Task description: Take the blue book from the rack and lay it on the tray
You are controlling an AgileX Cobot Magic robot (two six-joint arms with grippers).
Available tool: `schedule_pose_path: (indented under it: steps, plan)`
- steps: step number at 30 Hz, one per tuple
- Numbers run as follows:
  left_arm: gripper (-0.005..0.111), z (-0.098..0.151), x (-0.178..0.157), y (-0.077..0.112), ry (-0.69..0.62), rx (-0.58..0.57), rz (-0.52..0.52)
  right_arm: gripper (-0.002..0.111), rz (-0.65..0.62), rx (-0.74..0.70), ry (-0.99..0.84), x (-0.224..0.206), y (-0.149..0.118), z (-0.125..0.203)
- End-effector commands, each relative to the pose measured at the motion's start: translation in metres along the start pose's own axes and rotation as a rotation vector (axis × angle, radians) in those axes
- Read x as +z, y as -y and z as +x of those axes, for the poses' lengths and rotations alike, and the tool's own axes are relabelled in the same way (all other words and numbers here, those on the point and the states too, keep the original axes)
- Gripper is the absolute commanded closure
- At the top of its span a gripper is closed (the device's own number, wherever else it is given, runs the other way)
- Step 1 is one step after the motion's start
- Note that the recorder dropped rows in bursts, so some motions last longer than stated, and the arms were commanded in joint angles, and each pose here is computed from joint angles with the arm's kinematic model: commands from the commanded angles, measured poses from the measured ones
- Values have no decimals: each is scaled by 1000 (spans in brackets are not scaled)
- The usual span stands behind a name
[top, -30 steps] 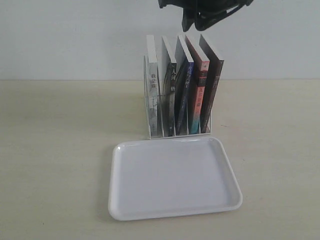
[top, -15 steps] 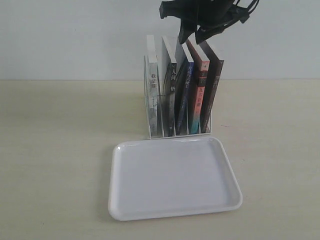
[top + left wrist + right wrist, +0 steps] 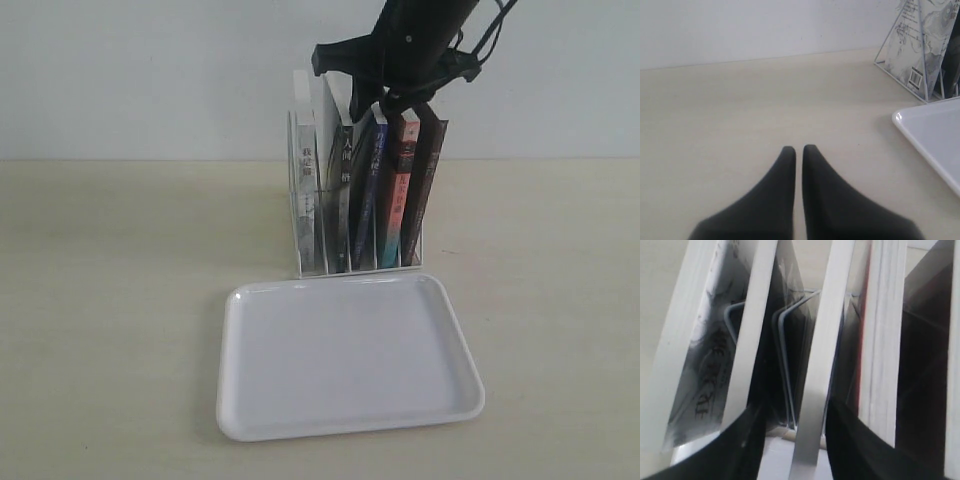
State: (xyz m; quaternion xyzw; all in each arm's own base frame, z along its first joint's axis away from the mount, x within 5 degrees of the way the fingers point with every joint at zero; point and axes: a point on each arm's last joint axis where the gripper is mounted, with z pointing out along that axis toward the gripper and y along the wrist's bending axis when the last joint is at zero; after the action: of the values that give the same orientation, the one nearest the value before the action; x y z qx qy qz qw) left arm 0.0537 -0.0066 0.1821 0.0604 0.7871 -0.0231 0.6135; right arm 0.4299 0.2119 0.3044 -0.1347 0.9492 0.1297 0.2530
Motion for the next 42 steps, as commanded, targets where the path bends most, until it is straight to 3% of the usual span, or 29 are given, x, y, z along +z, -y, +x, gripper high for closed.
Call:
schedule_pose_path:
  steps: [1, 10, 13, 15, 19, 42]
  plan:
    - [102, -3, -1, 0, 22, -6, -1, 69, 11, -10, -12, 8, 3, 1]
    - [102, -3, -1, 0, 22, -6, -1, 72, 13, -4, -23, 14, 3, 2]
    - [102, -3, -1, 0, 22, -6, -1, 97, 14, 3, -28, 14, 3, 2]
    - [102, -3, -1, 0, 22, -6, -1, 103, 15, 3, -34, 14, 4, 3]
    - [102, -3, -1, 0, 22, -6, -1, 98, 5, 9, -38, 14, 3, 3]
    - [102, -3, -1, 0, 22, -6, -1, 99, -9, 16, -27, 14, 1, 2]
